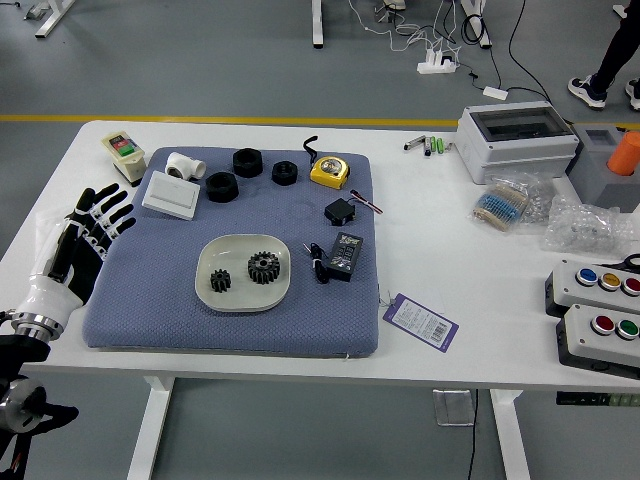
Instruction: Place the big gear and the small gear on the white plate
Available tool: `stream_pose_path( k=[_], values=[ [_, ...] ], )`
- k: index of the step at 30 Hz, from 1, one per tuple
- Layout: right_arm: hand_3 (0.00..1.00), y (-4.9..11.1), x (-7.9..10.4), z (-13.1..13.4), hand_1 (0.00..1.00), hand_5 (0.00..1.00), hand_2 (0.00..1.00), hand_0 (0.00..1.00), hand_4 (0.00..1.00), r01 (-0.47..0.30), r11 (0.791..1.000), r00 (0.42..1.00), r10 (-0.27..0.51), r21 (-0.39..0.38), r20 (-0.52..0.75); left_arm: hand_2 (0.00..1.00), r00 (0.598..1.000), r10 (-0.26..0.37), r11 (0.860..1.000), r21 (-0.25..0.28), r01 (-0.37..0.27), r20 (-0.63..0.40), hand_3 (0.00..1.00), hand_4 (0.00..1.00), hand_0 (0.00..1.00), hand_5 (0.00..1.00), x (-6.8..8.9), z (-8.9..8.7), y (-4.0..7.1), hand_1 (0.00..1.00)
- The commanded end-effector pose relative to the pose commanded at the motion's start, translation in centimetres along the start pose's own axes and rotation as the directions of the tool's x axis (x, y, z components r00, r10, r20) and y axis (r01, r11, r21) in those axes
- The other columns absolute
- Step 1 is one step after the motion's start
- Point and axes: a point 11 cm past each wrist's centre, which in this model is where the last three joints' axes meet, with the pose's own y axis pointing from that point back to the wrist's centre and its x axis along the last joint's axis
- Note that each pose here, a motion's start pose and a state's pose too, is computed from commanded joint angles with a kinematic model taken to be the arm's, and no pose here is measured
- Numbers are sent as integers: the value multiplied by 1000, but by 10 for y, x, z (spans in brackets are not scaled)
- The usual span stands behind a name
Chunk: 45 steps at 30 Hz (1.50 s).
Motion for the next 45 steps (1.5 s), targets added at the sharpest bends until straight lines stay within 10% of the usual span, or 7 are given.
stream_pose_path(
  k=[45],
  values=[
    [564, 0, 0, 2, 712, 642, 748, 692, 790, 4, 1000, 1000, -4, -2, -9, 853, 999, -8, 1000, 16, 8, 31, 789, 975, 811, 840, -2, -4, 2, 808]
  ],
)
